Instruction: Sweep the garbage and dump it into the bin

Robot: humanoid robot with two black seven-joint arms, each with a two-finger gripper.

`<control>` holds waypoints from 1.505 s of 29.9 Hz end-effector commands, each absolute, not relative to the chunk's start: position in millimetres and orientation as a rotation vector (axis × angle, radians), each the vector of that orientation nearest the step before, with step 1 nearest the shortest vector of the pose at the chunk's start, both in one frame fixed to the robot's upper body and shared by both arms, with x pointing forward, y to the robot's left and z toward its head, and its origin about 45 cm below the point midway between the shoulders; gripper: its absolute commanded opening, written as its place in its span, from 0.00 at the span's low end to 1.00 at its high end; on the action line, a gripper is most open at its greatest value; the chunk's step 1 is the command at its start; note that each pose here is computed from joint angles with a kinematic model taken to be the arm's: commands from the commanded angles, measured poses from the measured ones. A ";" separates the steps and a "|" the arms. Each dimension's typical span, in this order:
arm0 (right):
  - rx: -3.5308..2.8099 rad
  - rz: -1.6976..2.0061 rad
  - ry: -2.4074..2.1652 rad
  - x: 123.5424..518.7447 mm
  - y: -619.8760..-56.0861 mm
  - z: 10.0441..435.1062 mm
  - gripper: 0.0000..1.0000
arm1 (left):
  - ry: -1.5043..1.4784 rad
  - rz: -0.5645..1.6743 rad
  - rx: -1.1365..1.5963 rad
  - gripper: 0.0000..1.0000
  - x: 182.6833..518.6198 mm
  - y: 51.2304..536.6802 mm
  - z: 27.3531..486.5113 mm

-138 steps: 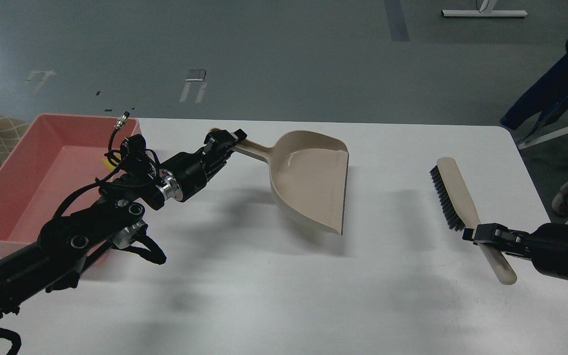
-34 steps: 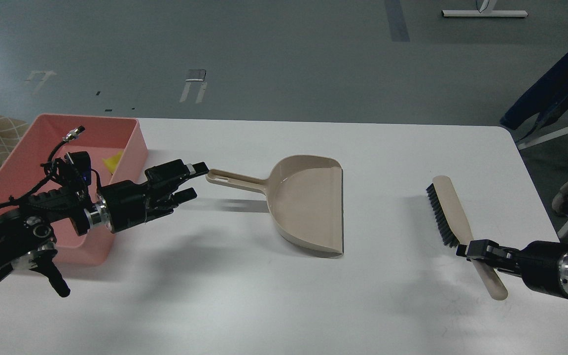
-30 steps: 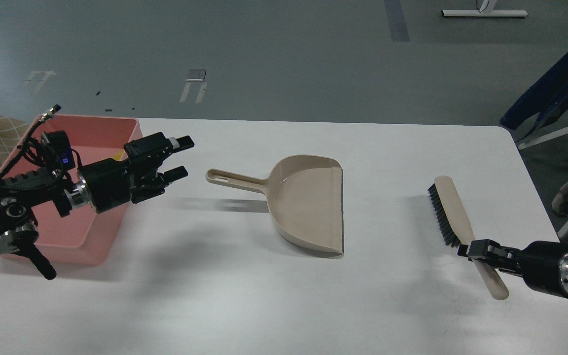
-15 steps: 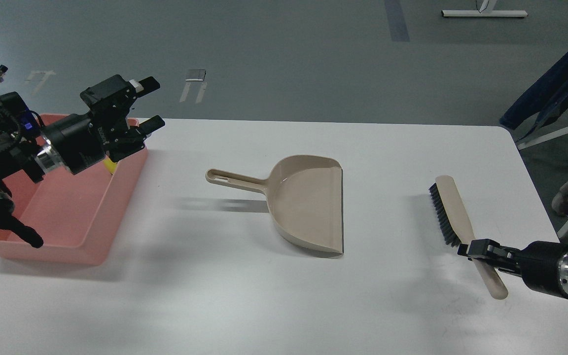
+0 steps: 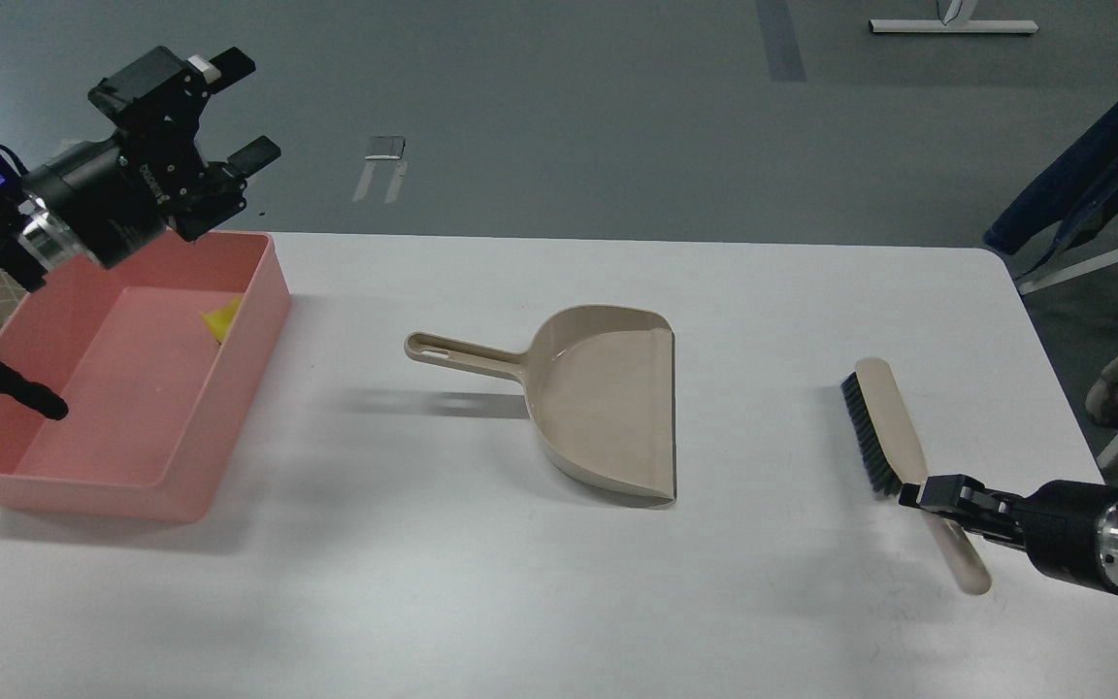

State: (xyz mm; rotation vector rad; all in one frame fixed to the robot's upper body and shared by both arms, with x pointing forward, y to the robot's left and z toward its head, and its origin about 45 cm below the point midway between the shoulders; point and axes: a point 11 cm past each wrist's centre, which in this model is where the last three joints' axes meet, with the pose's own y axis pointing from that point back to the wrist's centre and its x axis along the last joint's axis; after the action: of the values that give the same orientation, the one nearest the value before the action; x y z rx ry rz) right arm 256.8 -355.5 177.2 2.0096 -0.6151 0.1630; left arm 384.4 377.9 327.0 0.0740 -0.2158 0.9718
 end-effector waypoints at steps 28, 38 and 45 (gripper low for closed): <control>2.073 0.289 -0.919 308.0 -371.2 275.3 1.00 | -0.268 1.003 0.059 0.97 399.4 385.4 351.2; 2.288 0.381 -1.438 387.2 -386.8 381.7 1.00 | -0.292 1.063 -0.027 0.98 430.6 386.8 384.5; 2.408 0.340 -1.800 440.2 -399.9 412.6 1.00 | -0.265 1.104 -0.125 0.98 456.9 371.5 396.4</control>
State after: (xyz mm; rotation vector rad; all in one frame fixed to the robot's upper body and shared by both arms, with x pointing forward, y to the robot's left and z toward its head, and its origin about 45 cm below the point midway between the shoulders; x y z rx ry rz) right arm 420.8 -400.5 399.6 2.3542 -1.6819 0.3567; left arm 446.9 378.6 394.1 -0.0885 -0.2803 1.0946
